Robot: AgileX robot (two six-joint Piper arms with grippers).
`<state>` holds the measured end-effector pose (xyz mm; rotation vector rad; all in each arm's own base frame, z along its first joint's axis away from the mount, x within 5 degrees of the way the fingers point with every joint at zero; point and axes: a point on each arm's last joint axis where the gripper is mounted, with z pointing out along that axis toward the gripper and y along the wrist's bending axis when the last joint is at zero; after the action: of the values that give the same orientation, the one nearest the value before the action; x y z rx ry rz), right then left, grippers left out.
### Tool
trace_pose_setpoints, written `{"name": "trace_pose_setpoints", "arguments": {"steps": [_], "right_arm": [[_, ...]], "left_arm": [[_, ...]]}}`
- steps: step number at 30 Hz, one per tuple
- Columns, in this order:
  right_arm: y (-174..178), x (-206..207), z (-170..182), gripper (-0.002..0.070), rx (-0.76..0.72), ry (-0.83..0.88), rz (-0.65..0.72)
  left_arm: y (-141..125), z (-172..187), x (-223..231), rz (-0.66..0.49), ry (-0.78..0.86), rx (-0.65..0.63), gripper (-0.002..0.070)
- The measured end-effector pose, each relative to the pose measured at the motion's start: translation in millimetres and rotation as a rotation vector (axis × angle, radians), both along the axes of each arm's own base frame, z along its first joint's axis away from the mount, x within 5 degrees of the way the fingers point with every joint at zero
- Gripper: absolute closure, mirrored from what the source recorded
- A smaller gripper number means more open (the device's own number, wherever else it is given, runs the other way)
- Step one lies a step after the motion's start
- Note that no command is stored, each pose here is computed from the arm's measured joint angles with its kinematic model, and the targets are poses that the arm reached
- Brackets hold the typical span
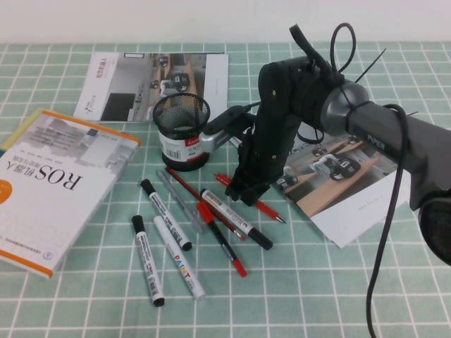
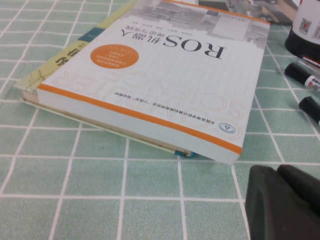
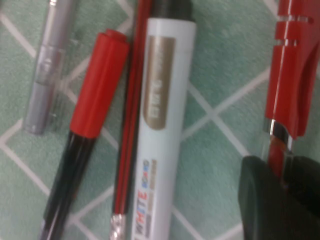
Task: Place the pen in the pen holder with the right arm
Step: Pick up the pen on the table, then place the pen onto the pen holder
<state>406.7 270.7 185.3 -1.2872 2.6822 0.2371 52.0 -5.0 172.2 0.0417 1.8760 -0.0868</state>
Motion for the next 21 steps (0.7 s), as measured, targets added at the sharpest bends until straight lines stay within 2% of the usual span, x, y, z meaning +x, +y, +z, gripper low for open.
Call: {"name": "trace_pose_setpoints", "arguments": {"steps": [5, 9, 13, 21], "right_arm": [[-4.9, -4.7, 30.7, 0.061, 0.01, -0.045, -0.015], [-13.9, -18.9, 90.4, 0.061, 0.078, -0.142, -0.04], [-31.5, -46.9, 151.3, 0.061, 0.143, -0.233, -0.053], [-71.6, -111.9, 216.4, 0.061, 0.234, -0.333, -0.083]], "left_arm": [[0.0, 0.0, 0.0, 0.0, 0.0, 0.0, 0.0679], [0.0, 0.0, 0.0, 0.0, 0.0, 0.0, 0.0679], [0.0, 0.0, 0.0, 0.0, 0.0, 0.0, 0.0679], [0.0, 0.0, 0.0, 0.0, 0.0, 0.0, 0.0679]]}}
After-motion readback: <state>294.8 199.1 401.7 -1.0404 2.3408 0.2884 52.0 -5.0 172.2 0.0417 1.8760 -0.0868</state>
